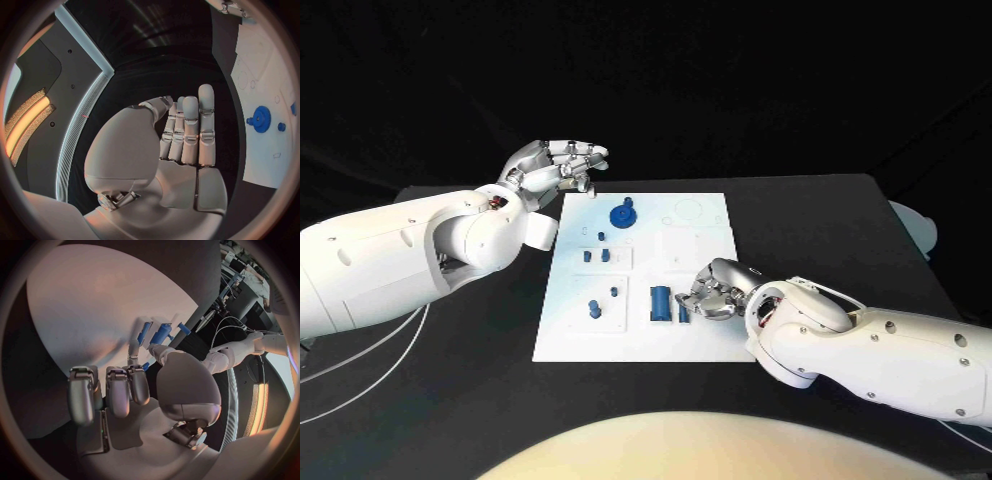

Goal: Assemble the parts on the task board

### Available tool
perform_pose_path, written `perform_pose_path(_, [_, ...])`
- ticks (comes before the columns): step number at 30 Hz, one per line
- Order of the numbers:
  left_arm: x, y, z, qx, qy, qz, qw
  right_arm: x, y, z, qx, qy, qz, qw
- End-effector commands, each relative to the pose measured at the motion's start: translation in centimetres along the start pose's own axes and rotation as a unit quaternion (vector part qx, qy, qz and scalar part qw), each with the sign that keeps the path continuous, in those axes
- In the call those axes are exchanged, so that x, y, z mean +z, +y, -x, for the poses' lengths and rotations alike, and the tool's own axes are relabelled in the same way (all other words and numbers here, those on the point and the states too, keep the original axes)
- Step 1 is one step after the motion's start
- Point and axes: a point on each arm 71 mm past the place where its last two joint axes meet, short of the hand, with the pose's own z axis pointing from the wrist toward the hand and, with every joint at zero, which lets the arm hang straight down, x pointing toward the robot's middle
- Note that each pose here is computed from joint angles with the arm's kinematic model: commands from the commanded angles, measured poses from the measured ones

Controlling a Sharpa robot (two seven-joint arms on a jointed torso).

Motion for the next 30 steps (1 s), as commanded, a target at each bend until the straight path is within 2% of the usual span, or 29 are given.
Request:
perform_pose_path(1, [0.03,-0.10,-0.21,-0.005,0.008,-0.003,1.000,-0.1,-0.1,0.0,-0.017,0.002,0.001,1.000])
perform_pose_path(10, [0.03,-0.10,-0.19,-0.005,0.007,-0.004,1.000,-0.2,-0.1,0.1,-0.020,-0.003,0.006,1.000])
perform_pose_path(14, [0.05,-0.10,-0.21,-0.005,0.008,-0.004,1.000,-0.3,-0.1,0.3,-0.014,-0.015,0.017,1.000])
perform_pose_path(18, [0.06,-0.12,-0.19,-0.004,0.007,-0.006,1.000,-0.5,-0.3,1.3,0.026,-0.040,0.062,0.997])
perform_pose_path(21, [0.05,-0.14,-0.14,-0.004,0.005,-0.007,1.000,-0.7,-0.4,2.6,0.067,-0.058,0.108,0.990])
perform_pose_path(23, [0.07,-0.15,-0.03,-0.003,0.002,-0.009,1.000,-0.7,-0.7,4.1,0.111,-0.069,0.140,0.982])
perform_pose_path(27, [0.22,-0.11,0.20,0.000,-0.006,-0.012,1.000,-0.1,-1.7,6.5,0.187,-0.083,0.168,0.964])
perform_pose_path(30, [0.46,0.03,0.47,0.004,-0.019,-0.014,1.000,0.8,-2.9,8.5,0.249,-0.096,0.169,0.949])
